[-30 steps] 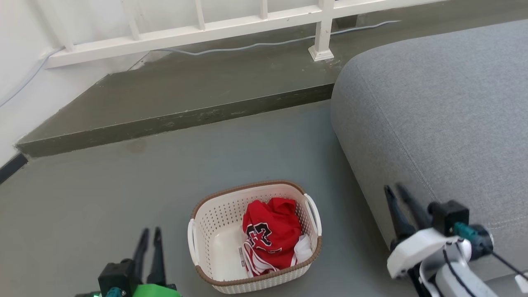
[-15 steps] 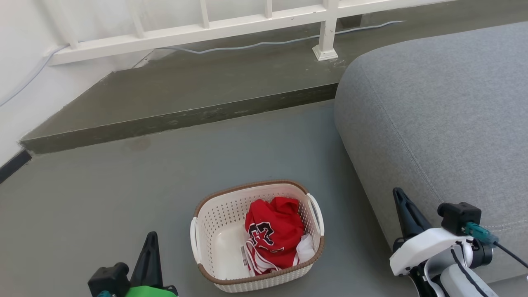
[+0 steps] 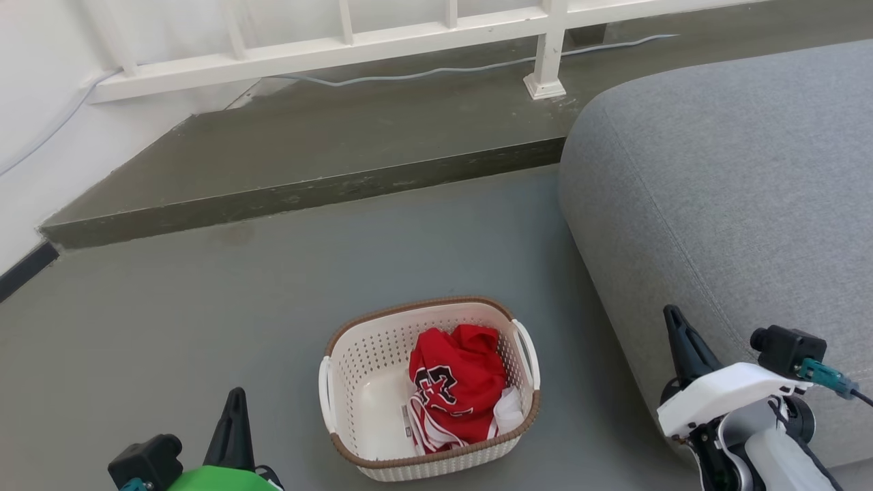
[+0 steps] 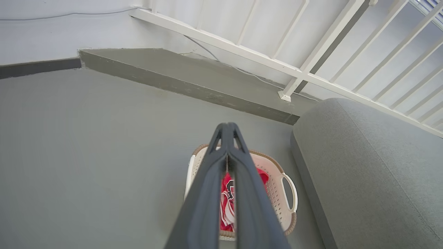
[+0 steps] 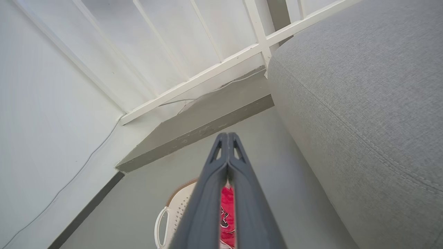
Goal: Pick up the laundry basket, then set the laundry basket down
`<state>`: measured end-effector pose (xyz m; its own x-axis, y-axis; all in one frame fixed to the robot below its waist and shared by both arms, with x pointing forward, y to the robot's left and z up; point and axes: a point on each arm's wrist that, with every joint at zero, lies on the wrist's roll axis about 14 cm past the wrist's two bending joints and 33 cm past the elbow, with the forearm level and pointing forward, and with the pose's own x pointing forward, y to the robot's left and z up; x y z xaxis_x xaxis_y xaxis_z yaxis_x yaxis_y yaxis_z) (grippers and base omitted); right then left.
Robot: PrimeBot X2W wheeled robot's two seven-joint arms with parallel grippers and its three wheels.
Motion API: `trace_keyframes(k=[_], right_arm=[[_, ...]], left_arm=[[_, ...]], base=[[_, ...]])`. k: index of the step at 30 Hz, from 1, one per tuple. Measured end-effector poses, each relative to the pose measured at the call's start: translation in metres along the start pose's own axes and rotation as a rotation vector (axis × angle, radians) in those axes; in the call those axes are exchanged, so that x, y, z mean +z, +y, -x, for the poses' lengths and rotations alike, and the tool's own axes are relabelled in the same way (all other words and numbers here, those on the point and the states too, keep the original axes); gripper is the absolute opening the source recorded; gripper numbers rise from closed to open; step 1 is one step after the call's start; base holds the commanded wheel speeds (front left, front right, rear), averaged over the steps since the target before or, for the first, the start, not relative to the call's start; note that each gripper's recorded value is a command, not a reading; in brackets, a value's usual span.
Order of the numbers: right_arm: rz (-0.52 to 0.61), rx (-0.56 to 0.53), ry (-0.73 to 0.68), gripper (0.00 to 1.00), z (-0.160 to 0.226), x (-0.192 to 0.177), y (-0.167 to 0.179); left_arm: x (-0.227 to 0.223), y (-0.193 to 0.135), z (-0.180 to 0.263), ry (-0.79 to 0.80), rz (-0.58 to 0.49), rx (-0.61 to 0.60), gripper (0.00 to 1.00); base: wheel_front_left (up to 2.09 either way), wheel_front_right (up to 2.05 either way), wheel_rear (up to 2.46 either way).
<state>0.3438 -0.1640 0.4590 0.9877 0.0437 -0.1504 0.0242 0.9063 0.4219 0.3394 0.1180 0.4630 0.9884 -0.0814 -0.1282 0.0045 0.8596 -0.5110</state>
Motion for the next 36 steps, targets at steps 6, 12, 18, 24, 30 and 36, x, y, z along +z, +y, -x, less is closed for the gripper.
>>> trace_keyframes(k=[6, 12, 18, 24, 30, 36], right_arm=[[-0.078, -0.014, 0.005, 0.00, -0.002, 0.002, -0.004], [-0.158, -0.027, 0.012, 0.00, -0.004, 0.003, -0.007], [-0.238, -0.036, 0.017, 0.00, -0.006, 0.004, -0.009], [-0.316, -0.046, 0.019, 0.00, -0.008, 0.005, -0.012], [-0.394, -0.052, 0.017, 0.00, -0.010, 0.008, -0.015], [-0.461, -0.051, 0.017, 0.00, -0.011, 0.009, -0.016]], left_arm=[[0.000, 0.006, 0.000, 0.011, 0.074, 0.021, 0.00], [0.001, 0.012, -0.001, 0.021, 0.144, 0.034, 0.00], [0.003, 0.015, -0.004, 0.027, 0.215, 0.043, 0.00], [0.004, 0.021, -0.006, 0.033, 0.289, 0.057, 0.00], [0.007, 0.025, -0.007, 0.035, 0.362, 0.061, 0.00], [0.009, 0.027, -0.009, 0.034, 0.422, 0.061, 0.00]], base=[[0.00, 0.00, 0.00], [0.00, 0.00, 0.00], [0.00, 0.00, 0.00], [0.00, 0.00, 0.00], [0.00, 0.00, 0.00], [0.00, 0.00, 0.00]])
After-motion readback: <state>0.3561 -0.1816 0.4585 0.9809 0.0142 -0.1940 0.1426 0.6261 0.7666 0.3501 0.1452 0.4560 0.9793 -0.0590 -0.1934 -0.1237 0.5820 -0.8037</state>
